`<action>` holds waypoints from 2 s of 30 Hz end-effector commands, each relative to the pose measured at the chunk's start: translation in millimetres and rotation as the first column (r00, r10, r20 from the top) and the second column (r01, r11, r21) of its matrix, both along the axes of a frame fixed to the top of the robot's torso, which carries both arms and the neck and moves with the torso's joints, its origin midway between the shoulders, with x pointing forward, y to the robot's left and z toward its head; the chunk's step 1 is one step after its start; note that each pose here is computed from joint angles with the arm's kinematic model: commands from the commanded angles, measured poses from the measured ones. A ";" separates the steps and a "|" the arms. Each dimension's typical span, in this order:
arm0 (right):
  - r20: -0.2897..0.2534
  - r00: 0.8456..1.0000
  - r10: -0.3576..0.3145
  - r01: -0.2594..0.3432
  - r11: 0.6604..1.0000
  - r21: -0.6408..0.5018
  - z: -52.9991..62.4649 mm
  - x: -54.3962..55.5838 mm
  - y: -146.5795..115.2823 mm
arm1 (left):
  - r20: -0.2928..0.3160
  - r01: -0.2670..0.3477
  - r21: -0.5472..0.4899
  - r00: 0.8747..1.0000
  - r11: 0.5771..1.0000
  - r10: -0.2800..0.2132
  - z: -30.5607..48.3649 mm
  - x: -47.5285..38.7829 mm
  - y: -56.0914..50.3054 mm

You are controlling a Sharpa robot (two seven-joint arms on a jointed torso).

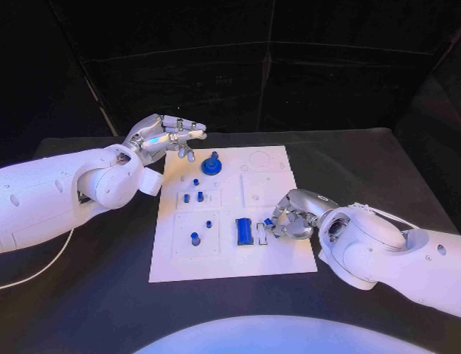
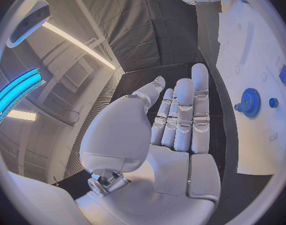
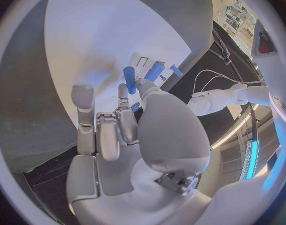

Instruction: Assemble the parts on the task board

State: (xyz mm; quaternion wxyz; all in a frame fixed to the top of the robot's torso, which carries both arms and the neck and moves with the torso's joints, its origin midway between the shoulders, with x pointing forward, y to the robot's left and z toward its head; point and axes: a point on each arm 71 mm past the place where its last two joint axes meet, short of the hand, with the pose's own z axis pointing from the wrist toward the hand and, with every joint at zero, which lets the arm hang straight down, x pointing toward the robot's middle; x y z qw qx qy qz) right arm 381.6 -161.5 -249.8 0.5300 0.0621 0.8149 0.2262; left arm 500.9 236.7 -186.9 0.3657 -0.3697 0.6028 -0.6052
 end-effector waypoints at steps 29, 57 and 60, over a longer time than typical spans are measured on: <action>-0.085 0.995 0.045 -0.045 0.999 -0.003 -9.7 3.7 19.3 | -0.005 0.020 -0.010 1.000 1.000 -0.021 0.9 -0.7 -3.8; -0.022 0.999 0.027 -0.026 0.998 0.055 -4.2 5.5 13.6 | -0.006 0.019 -0.009 1.000 1.000 -0.019 1.1 -1.3 -2.6; -0.006 1.000 0.027 -0.027 0.997 0.074 -3.2 6.7 9.0 | -0.006 0.017 -0.008 1.000 1.000 -0.017 1.1 -1.2 -2.2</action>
